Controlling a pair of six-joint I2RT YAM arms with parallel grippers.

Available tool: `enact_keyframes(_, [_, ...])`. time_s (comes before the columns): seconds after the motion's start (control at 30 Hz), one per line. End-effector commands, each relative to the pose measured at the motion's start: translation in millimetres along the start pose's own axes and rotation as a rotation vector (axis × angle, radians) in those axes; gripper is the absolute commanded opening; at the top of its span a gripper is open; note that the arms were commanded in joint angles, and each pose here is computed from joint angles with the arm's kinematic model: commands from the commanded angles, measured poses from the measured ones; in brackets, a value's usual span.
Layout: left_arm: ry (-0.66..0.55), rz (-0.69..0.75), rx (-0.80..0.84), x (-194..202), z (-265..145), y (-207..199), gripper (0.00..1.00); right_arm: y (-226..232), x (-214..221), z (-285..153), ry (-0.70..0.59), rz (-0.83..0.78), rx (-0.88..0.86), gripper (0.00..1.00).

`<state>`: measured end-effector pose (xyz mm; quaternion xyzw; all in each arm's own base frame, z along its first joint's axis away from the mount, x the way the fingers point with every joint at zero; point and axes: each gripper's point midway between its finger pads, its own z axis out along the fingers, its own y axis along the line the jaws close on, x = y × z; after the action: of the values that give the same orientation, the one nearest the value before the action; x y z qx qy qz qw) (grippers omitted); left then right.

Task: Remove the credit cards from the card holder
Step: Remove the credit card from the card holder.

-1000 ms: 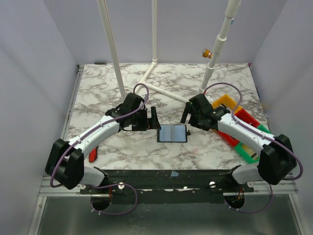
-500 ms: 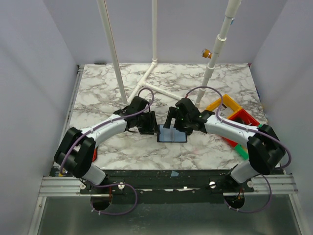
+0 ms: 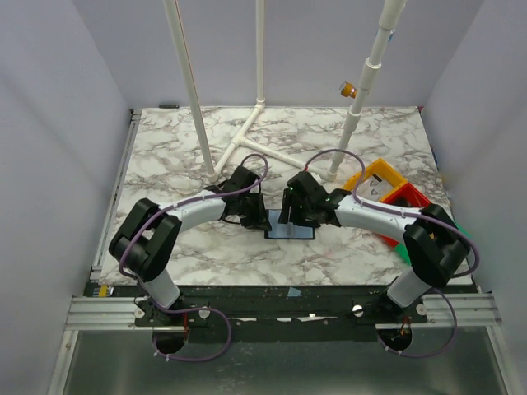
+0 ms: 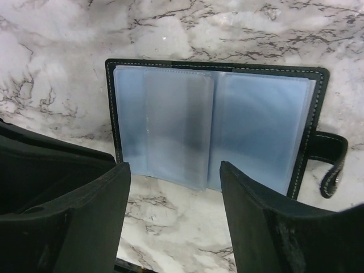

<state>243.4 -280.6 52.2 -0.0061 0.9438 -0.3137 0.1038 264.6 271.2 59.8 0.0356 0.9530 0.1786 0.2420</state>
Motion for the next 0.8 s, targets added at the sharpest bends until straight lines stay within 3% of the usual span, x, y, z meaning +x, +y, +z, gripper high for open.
enact_keyframes(0.0, [-0.015, -0.013, 0.031, -7, 4, -7, 0.10, 4, -1, 5, -0.038, -0.084, 0.076, 0.65])
enact_keyframes(0.23, [0.000, -0.052, 0.023, -4, 13, 4, 0.05, 17, 1, 15, -0.081, -0.217, 0.205, 0.61])
enact_keyframes(0.47, [0.015, -0.081, 0.013, -2, 20, 13, 0.00, 18, 9, 24, -0.077, -0.247, 0.226, 0.53])
enact_keyframes(0.77, [0.036, -0.122, -0.023, 1, 26, 25, 0.00, 11, 21, 31, -0.057, -0.276, 0.267, 0.52])
